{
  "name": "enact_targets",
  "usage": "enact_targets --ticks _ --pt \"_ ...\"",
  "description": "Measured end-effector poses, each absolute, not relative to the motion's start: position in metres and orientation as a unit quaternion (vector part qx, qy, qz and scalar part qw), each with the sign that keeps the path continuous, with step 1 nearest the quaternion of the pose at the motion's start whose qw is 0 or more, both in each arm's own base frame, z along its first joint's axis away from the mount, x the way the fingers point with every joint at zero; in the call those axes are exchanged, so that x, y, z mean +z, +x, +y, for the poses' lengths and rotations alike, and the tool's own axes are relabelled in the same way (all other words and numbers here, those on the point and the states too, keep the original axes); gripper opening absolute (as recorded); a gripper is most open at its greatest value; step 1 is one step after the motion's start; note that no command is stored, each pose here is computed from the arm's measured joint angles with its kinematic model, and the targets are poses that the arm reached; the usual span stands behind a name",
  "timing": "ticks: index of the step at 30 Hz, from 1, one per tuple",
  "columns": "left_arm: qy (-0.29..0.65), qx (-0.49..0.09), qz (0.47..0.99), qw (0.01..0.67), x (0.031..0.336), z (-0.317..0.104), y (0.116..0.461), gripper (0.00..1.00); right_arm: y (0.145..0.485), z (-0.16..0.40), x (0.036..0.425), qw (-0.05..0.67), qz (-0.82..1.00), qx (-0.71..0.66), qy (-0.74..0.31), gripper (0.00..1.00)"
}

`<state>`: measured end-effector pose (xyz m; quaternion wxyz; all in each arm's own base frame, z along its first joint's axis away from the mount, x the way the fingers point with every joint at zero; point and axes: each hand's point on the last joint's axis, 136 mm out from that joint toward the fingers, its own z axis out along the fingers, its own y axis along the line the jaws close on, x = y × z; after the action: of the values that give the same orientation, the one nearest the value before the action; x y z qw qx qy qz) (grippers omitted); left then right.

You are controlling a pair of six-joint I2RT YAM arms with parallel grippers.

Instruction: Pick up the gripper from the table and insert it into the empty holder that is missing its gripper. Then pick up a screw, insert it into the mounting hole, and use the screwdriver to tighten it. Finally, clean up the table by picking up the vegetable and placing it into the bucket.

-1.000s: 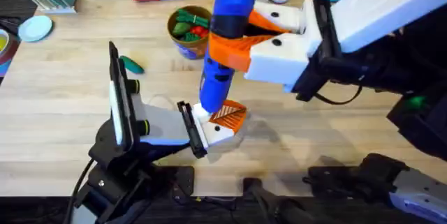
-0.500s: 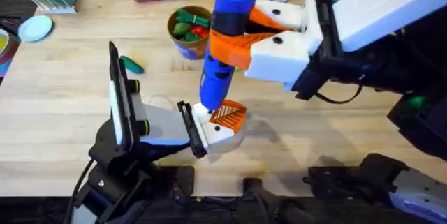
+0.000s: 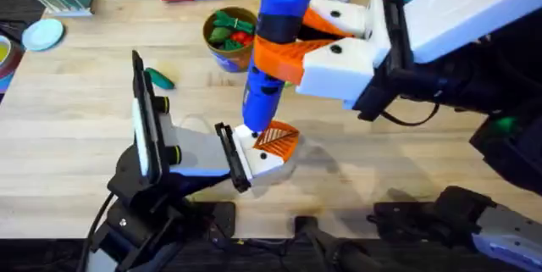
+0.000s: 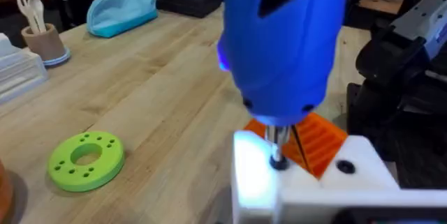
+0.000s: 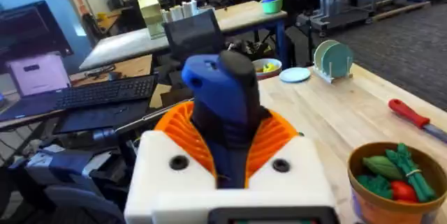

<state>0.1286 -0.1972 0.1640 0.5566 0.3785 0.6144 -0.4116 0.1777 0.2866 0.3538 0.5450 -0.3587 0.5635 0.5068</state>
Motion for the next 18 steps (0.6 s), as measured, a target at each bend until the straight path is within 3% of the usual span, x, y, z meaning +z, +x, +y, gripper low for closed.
enact_targets --ticks 18 --pt "0.378 -0.412 0.615 0.556 0.1636 -0.1972 0.1286 0.014 0.1799 0.2854 0.3475 0.536 0.58 0.501 -0.353 0.147"
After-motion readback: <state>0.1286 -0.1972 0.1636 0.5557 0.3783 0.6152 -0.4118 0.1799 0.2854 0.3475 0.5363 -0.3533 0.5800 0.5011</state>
